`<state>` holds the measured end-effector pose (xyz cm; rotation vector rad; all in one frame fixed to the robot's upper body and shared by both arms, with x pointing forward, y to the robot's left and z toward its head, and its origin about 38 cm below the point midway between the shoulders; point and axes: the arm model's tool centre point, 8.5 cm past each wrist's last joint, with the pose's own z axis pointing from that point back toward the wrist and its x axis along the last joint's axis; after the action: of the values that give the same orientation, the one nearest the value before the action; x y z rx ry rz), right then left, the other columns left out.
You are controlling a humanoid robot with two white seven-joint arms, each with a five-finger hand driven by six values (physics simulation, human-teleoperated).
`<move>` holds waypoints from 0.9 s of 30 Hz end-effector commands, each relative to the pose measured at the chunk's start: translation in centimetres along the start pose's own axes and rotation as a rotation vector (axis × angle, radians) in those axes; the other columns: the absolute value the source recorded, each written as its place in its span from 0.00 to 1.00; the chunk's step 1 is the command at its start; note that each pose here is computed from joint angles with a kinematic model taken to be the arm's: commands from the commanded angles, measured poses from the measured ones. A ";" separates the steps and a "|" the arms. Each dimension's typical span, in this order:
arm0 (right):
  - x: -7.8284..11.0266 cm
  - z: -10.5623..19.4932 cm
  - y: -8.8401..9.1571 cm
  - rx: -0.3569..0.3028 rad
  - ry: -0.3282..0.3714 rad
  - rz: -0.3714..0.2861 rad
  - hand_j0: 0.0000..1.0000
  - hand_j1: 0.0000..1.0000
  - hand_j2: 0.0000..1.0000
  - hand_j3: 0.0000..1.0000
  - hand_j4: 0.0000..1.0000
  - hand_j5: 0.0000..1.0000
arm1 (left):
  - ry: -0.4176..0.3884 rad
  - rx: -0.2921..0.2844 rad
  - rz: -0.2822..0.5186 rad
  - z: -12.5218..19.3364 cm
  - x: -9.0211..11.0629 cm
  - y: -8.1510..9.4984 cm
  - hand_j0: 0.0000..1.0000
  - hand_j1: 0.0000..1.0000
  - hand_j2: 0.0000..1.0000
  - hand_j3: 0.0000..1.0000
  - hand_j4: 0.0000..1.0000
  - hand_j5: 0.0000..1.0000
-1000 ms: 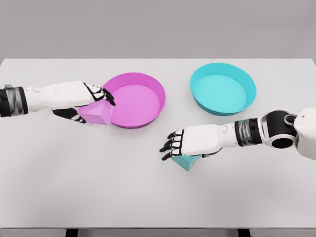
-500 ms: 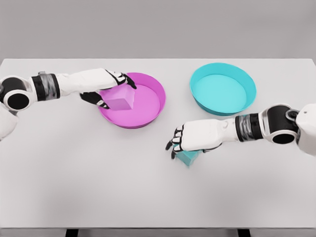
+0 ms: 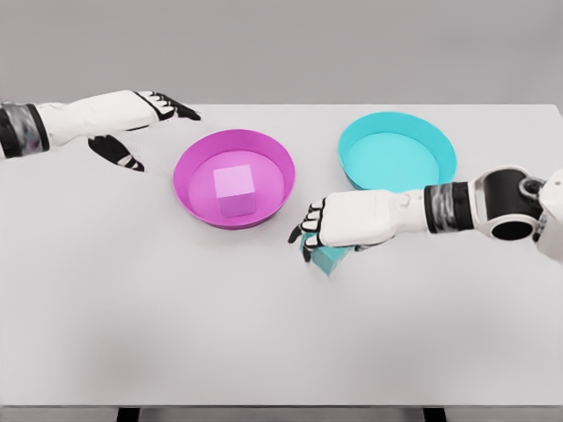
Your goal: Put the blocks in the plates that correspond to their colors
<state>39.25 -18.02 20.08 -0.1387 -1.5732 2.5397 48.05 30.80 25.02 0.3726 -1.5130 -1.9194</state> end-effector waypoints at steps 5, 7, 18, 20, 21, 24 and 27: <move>-0.9 0.8 -1.8 -0.053 0.030 0.005 0.59 0.59 0.59 0.59 0.59 0.59 | 0.127 -0.016 0.070 8.5 -3.2 -0.4 1.00 1.00 1.00 1.00 1.00 1.00; -1.0 0.9 -1.8 -0.056 0.035 0.004 0.59 0.59 0.59 0.59 0.59 0.59 | 0.131 -0.063 0.114 8.4 -3.3 -3.3 1.00 1.00 1.00 1.00 1.00 1.00; -3.4 2.9 -4.3 -0.122 0.118 0.016 0.59 0.59 0.59 0.59 0.59 0.59 | 0.112 -0.124 0.164 7.3 -2.7 -7.2 1.00 1.00 1.00 1.00 1.00 1.00; -3.8 3.1 -4.4 -0.124 0.129 0.015 0.59 0.59 0.59 0.59 0.59 0.59 | 0.102 -0.128 0.158 6.6 -2.5 -7.5 1.00 1.00 1.00 1.00 1.00 1.00; -4.5 3.6 -4.7 -0.129 0.153 0.016 0.59 0.59 0.59 0.59 0.59 0.59 | 0.102 -0.130 0.155 6.5 -2.5 -7.5 1.00 1.00 1.00 1.00 1.00 1.00; -6.5 3.3 -4.5 -0.129 0.196 -0.009 0.59 0.59 0.59 0.59 0.59 0.59 | 0.102 -0.130 0.155 6.5 -2.5 -7.5 1.00 1.00 1.00 1.00 1.00 1.00; -7.4 3.5 -4.9 -0.132 0.218 -0.009 0.59 0.59 0.59 0.59 0.59 0.59 | 0.103 -0.141 0.143 6.2 -2.4 -7.7 1.00 1.00 1.00 1.00 1.00 1.00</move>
<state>45.81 -20.07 26.26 -0.4044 -1.6631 2.3394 43.65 38.04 19.28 0.2863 -1.2956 -1.8523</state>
